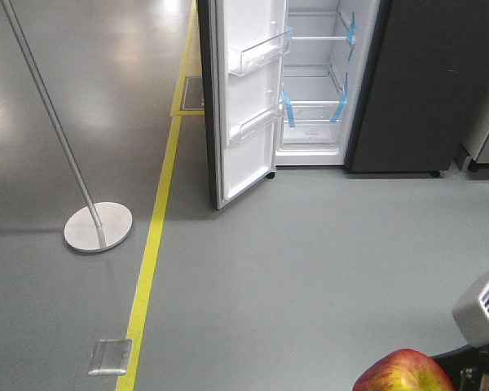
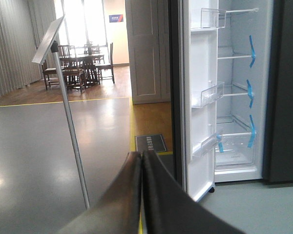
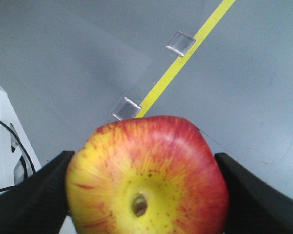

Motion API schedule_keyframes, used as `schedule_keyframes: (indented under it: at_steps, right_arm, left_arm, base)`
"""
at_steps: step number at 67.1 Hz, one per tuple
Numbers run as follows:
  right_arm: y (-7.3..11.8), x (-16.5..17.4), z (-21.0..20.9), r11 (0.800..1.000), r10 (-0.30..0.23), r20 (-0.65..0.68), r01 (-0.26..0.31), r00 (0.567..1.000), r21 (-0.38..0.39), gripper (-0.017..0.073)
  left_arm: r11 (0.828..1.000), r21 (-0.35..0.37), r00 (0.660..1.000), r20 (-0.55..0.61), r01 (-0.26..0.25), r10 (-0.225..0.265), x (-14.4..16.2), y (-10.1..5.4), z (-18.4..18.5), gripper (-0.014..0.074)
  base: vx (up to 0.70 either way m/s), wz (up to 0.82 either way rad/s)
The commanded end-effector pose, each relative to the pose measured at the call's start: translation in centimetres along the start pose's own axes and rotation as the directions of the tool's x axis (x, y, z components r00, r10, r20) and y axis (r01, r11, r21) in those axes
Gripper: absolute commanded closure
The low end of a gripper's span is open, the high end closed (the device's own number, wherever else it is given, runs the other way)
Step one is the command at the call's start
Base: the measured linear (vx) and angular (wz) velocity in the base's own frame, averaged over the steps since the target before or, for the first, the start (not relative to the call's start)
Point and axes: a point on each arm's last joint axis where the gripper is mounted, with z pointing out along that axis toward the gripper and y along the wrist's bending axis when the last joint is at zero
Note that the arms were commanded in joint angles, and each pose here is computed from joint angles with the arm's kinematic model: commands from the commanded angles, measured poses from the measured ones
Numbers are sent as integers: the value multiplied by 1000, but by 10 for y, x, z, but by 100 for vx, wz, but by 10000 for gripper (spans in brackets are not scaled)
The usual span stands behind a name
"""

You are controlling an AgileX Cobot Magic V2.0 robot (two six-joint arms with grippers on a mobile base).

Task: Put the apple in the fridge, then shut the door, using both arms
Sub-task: 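Drive toward the open white refrigerator carrying the apple, then approach the refrigerator opening until close to the door bins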

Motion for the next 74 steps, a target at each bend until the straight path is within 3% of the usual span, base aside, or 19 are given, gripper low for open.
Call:
schedule_keyframes:
  at_steps: [1,74]
  right_arm:
    - [3,-10,-6,1000,-1,75,1,997,-10,147]
    - [3,-10,-6,1000,-1,75,1,997,-10,147]
  left_arm:
    - [1000,8,995,102,15,-16,-13,-1,-2,600]
    - [1000,8,995,102,15,-16,-13,-1,-2,600]
  base:
    - [19,-1]
    - [18,2]
